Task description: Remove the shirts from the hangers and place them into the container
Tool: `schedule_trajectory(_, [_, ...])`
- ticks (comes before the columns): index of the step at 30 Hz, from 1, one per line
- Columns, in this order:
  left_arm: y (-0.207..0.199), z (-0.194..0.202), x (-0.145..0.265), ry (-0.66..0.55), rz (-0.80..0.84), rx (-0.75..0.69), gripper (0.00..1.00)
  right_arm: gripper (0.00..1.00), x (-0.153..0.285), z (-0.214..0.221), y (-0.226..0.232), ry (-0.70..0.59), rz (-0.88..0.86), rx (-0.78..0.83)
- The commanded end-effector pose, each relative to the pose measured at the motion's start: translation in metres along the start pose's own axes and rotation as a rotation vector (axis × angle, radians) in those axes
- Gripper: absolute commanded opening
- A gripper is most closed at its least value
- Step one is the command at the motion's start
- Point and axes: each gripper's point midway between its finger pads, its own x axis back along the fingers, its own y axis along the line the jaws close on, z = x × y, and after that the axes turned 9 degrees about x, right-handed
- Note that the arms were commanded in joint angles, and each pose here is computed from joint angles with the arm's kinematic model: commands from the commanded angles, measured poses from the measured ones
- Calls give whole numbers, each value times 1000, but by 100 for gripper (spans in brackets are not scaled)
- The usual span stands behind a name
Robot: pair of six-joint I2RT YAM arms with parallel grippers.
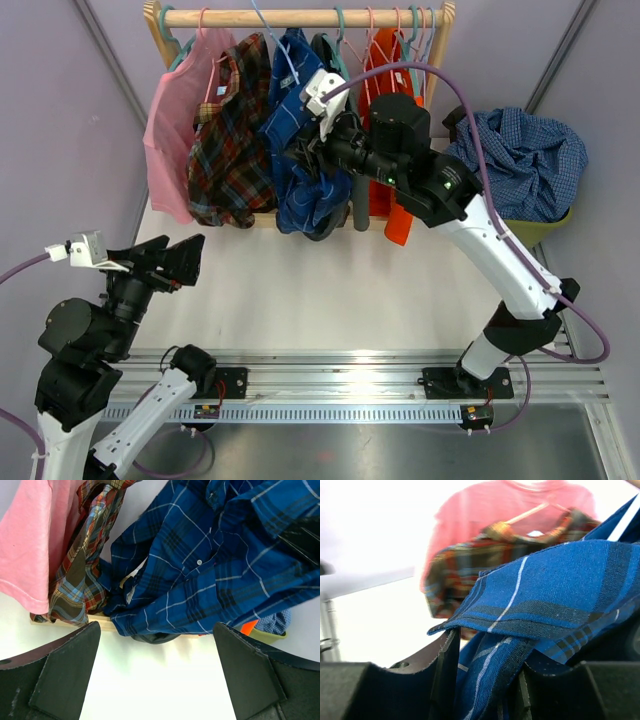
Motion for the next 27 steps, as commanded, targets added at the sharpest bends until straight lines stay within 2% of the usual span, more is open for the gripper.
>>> schedule_trajectory(1, [-10, -6, -6, -18, 33, 8, 99, 0, 67, -90, 12, -257, -118, -20])
schedule_trajectory(8, [-23, -13, -10, -17, 74, 5, 99, 0, 128, -70, 63, -122, -353, -185])
schedule_trajectory(12, [-48, -21, -15, -7, 166, 11, 99, 0, 178, -58, 89, -91, -460, -199])
schedule_trajectory(15, [-74, -26, -20, 4, 268, 29, 99, 0, 199, -45, 105, -76, -519, -229])
schedule_trajectory(20, [-124, -23, -34, 52, 494, 86, 99, 0, 203, 0, 129, 4, -546, -355])
schedule_trajectory(23, [-144, -12, -48, 113, 583, 125, 99, 0, 201, 20, 135, 55, -531, -418])
schedule_trajectory(27, [-164, 1, -60, 158, 660, 167, 99, 0, 200, 30, 138, 58, -526, -435])
